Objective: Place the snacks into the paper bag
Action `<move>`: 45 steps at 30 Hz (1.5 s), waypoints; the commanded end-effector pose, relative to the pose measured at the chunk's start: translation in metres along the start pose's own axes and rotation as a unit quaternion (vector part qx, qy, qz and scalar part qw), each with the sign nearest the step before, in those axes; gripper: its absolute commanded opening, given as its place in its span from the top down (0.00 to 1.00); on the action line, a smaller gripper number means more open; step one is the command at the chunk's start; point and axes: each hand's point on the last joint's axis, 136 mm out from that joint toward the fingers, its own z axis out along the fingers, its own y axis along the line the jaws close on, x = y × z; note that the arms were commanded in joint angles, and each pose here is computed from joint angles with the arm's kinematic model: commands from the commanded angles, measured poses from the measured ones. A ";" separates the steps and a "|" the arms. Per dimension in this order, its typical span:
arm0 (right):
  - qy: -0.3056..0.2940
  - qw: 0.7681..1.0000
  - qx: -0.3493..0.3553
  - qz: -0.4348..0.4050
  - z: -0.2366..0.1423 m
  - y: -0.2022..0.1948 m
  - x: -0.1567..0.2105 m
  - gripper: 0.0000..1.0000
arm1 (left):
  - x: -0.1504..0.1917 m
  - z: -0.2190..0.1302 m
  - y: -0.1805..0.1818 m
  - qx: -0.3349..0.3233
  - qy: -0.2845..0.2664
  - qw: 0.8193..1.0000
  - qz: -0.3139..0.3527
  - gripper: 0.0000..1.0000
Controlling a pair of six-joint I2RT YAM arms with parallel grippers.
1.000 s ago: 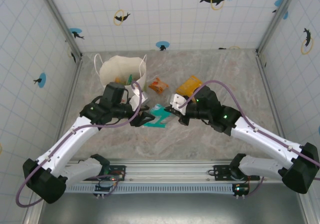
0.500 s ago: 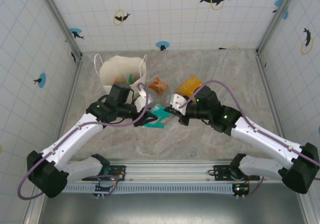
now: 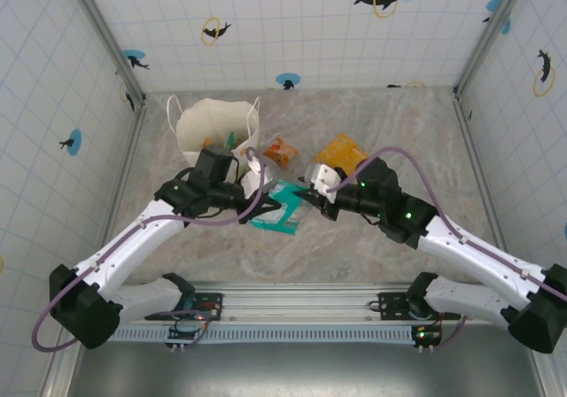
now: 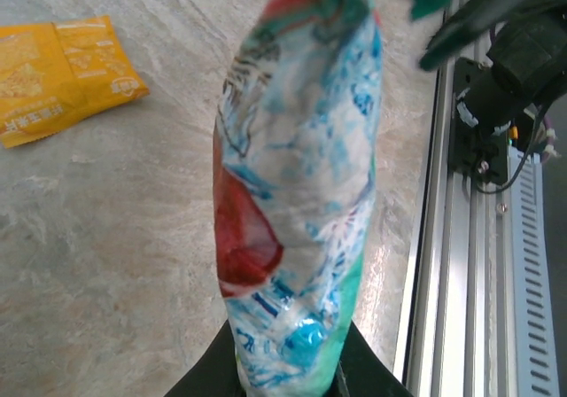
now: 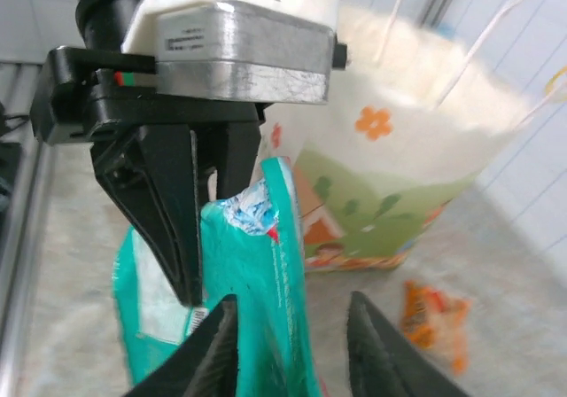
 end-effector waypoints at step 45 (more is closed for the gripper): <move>-0.078 0.972 0.114 0.188 -0.033 -0.032 0.045 0.45 | -0.120 -0.208 0.178 -0.486 -0.273 0.823 -0.115 0.91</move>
